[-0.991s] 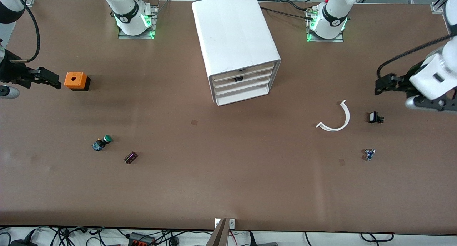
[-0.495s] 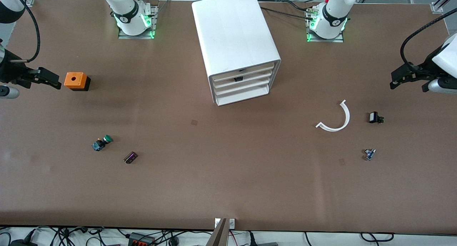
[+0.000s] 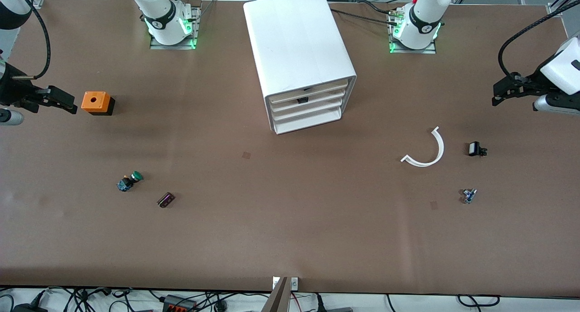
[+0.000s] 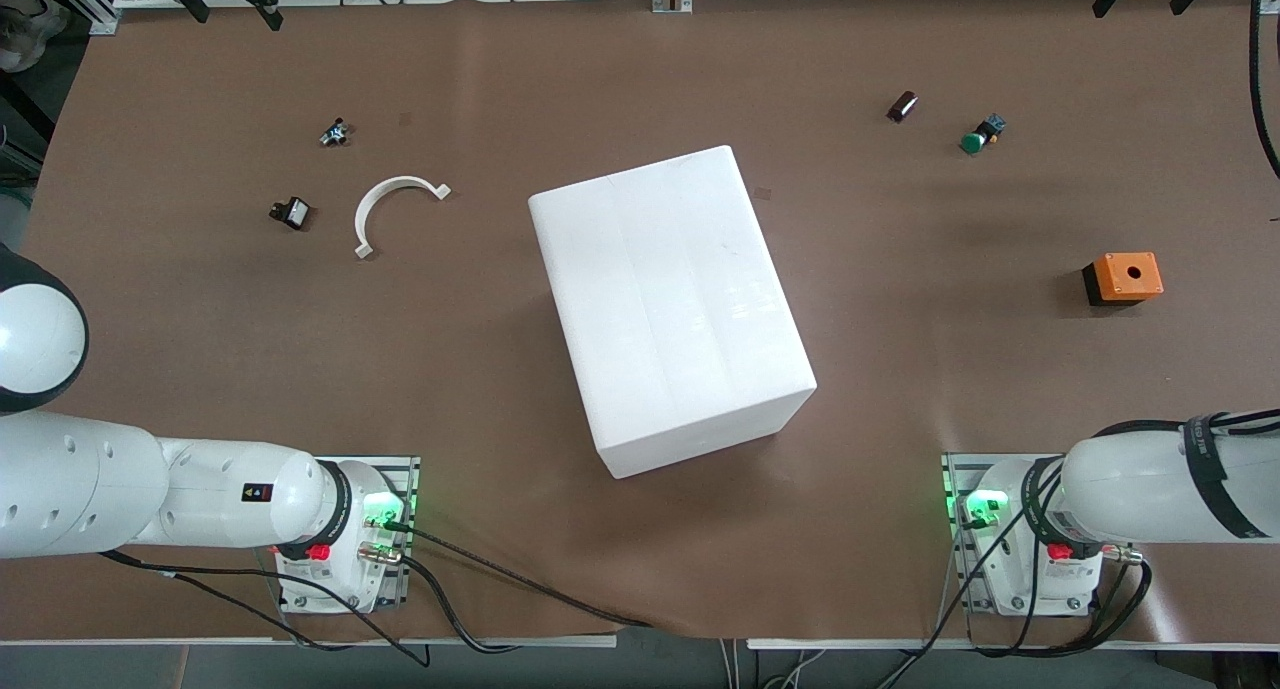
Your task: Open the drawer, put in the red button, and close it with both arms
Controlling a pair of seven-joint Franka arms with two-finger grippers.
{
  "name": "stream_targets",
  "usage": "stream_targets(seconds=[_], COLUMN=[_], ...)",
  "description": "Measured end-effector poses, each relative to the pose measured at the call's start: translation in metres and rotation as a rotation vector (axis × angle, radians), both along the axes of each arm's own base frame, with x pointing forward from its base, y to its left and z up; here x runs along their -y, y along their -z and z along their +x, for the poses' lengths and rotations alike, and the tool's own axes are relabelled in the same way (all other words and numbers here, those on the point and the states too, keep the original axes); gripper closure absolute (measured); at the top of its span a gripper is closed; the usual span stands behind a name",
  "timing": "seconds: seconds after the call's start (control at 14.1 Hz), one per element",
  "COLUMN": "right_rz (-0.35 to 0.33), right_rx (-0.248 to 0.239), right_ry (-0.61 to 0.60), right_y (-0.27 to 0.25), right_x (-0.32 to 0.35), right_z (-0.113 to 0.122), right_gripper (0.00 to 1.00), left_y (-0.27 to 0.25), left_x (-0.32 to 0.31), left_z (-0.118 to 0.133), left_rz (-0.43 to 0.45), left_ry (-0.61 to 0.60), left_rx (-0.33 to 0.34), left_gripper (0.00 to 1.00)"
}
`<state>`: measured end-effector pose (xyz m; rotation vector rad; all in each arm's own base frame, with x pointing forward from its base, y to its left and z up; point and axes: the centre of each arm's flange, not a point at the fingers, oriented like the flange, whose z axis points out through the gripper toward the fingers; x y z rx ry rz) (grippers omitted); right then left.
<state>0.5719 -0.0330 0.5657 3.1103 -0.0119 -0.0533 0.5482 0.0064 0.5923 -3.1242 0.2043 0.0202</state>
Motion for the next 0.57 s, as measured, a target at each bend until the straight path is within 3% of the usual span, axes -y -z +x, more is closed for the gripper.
stream_targets(seconds=[0.57], right_rz=[0.0], right_rx=[0.001], right_ry=[0.0], right_y=[-0.0002], right_x=[0.0], right_z=[0.0001], right_gripper=[0.0], left_y=[-0.0035], left_x=[0.0028], left_z=[0.0001], left_rz=[0.0], left_ry=[0.0], left_rx=[-0.012], left_gripper=[0.0])
